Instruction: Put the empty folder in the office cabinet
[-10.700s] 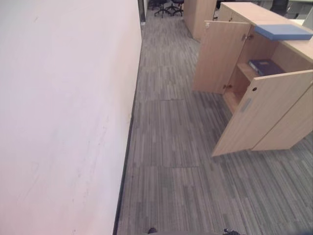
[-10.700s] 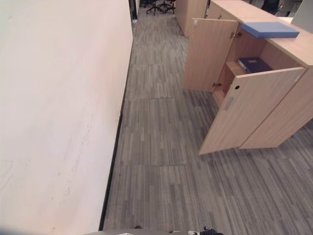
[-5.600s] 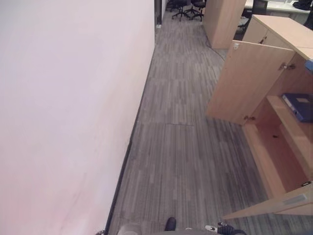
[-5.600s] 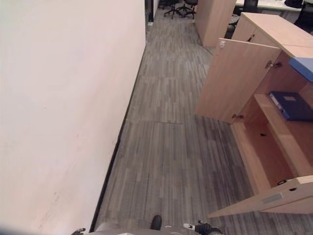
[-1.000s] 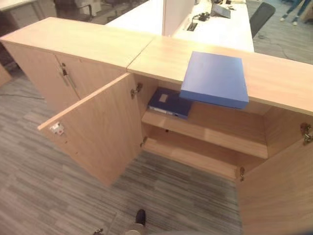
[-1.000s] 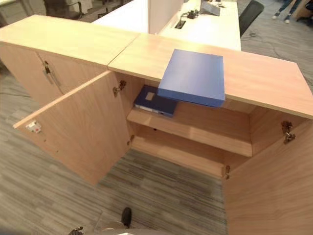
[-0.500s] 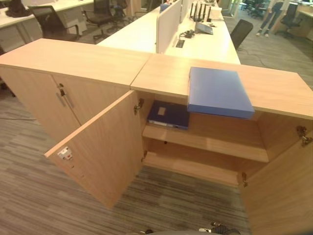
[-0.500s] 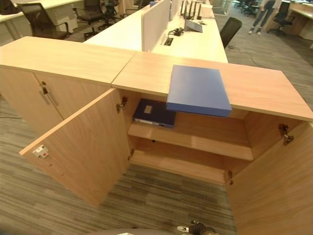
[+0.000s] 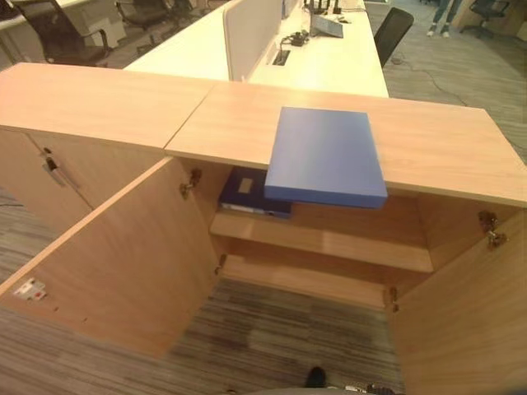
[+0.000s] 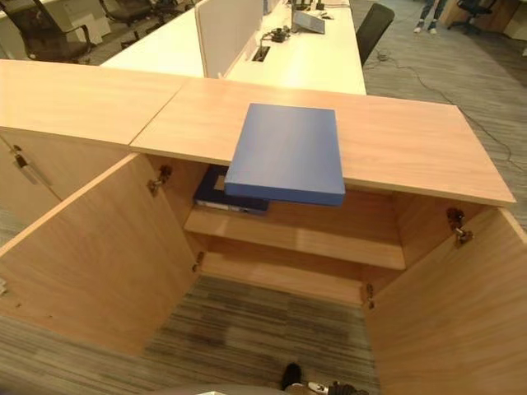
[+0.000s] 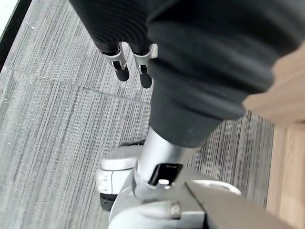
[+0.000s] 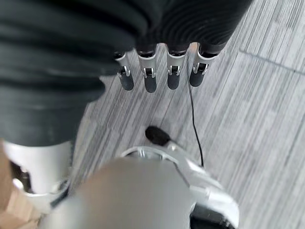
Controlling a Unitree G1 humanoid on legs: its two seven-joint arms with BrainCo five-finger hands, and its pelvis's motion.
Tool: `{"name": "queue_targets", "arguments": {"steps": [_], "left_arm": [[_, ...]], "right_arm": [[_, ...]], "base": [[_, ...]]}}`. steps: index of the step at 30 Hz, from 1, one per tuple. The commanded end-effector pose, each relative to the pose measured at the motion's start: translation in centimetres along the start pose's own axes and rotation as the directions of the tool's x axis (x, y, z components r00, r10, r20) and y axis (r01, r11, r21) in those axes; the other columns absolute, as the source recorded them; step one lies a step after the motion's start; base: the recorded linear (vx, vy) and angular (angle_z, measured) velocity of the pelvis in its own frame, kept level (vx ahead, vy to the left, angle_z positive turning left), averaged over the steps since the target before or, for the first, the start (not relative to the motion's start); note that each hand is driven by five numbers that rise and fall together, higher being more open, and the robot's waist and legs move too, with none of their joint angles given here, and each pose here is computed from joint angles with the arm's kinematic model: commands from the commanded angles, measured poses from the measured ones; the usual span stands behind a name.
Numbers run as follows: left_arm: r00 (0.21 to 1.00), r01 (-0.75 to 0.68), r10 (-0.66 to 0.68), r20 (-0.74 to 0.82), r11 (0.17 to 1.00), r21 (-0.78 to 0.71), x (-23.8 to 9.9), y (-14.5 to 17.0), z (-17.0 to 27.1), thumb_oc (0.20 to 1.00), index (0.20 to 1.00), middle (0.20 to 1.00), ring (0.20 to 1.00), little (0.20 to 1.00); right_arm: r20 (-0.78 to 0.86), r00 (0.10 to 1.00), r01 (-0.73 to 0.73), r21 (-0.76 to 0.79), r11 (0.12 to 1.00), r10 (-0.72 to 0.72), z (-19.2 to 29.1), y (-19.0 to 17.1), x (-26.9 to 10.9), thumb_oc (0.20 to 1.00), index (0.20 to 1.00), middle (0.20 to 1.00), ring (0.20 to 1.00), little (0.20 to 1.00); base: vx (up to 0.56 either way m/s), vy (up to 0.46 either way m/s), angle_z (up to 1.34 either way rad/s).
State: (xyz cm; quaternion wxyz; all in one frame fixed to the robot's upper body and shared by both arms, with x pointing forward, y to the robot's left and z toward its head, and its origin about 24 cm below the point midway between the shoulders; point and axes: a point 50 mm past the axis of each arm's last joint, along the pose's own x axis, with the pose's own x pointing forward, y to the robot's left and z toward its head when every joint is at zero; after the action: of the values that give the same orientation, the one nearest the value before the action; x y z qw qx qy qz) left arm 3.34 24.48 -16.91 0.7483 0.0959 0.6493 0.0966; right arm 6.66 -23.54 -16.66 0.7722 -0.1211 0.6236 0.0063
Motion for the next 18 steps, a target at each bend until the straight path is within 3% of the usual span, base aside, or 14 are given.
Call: {"name": "queue_targets", "arguments": {"steps": [1,9,15,18], "left_arm": [[1.000,-0.001,0.000,0.021,1.000,0.031,0.1,0.2,1.1,1.000,1.000,1.000,1.000,1.000],[0.993,0.064,-0.054,0.105,0.994,-0.094,0.0,-1.1,3.7,1.000,1.000,1.000,1.000,1.000],[0.980,0.136,-0.114,0.164,0.982,-0.133,-0.2,-2.5,4.9,1.000,1.000,1.000,1.000,1.000],[0.964,0.161,-0.141,0.226,0.984,-0.073,-0.4,-3.1,6.5,1.000,1.000,1.000,1.000,1.000]], "right_arm": [[-0.012,1.000,-0.010,-0.055,0.998,0.010,0.4,0.3,0.1,1.000,1.000,1.000,1.000,1.000],[-0.006,1.000,0.026,-0.015,1.000,-0.026,0.7,-0.8,0.1,1.000,1.000,1.000,1.000,1.000],[-0.030,0.998,0.048,0.005,0.999,-0.047,-0.2,-1.6,-0.1,1.000,1.000,1.000,1.000,1.000],[-0.033,0.998,0.054,0.013,0.998,-0.054,-0.3,-1.6,-0.1,1.000,1.000,1.000,1.000,1.000]], "base": [[0.10,-0.223,-0.02],[0.02,-0.174,0.05],[0.06,0.046,-0.21],[0.05,0.095,0.09]]}}
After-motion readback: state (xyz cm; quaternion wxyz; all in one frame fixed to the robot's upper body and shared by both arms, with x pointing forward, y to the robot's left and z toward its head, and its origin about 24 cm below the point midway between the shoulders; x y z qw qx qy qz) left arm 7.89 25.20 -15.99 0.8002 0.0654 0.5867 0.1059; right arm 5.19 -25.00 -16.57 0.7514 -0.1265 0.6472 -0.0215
